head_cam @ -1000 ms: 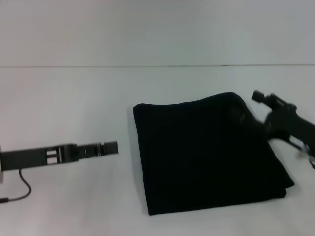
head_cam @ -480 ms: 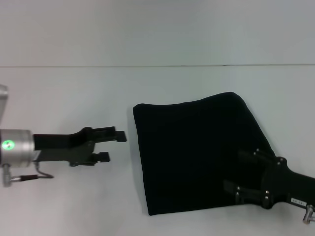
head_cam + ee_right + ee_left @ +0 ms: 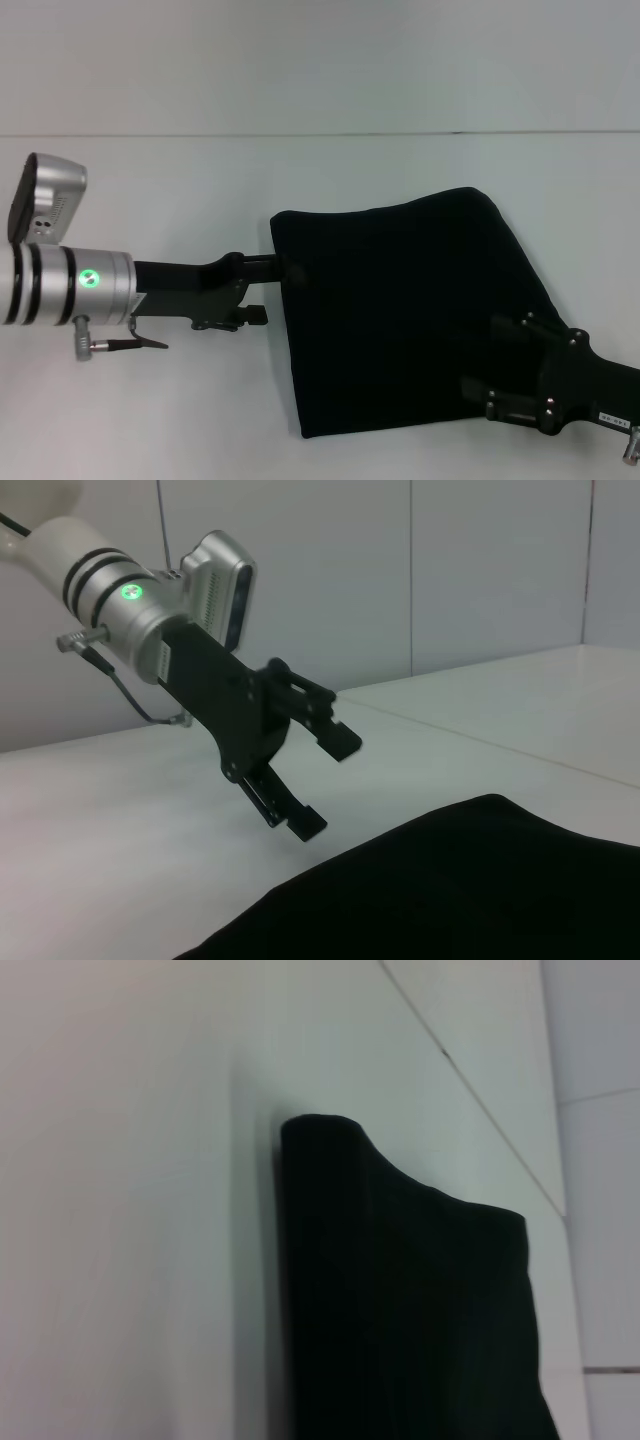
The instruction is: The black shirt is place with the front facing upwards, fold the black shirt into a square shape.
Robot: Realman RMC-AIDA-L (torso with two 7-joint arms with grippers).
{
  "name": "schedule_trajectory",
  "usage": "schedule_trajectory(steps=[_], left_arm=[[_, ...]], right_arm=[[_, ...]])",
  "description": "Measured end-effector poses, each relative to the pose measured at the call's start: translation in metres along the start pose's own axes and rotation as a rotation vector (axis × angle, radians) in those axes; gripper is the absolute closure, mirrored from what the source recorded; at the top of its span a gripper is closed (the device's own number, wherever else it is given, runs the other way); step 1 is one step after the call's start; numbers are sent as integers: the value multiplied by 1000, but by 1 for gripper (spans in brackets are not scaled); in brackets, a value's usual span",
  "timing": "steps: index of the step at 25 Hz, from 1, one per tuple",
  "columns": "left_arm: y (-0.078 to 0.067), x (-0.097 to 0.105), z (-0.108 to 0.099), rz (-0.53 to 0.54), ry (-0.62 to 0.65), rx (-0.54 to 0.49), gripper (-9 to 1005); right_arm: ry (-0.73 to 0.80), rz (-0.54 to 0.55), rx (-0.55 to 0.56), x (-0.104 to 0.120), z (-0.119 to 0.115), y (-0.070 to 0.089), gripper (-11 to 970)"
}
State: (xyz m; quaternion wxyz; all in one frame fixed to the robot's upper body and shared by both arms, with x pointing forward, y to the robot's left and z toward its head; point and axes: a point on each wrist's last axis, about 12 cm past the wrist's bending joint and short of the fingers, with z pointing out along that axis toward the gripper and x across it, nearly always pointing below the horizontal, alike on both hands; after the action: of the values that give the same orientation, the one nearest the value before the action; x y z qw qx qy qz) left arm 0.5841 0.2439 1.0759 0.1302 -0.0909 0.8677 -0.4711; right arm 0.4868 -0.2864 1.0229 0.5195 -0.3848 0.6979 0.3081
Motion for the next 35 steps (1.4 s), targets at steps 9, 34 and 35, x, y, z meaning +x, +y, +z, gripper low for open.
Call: schedule_trajectory(steps=[9, 34, 35], left_arm=[[-4, -4, 15, 1, -22, -62, 64], [-20, 3, 46, 166, -7, -62, 196], [-20, 3, 46, 167, -4, -63, 232]], right_arm=[[2, -8, 5, 0, -4, -1, 45], [-31, 5, -3, -3, -6, 1, 45], [-32, 5, -3, -3, -6, 1, 45]])
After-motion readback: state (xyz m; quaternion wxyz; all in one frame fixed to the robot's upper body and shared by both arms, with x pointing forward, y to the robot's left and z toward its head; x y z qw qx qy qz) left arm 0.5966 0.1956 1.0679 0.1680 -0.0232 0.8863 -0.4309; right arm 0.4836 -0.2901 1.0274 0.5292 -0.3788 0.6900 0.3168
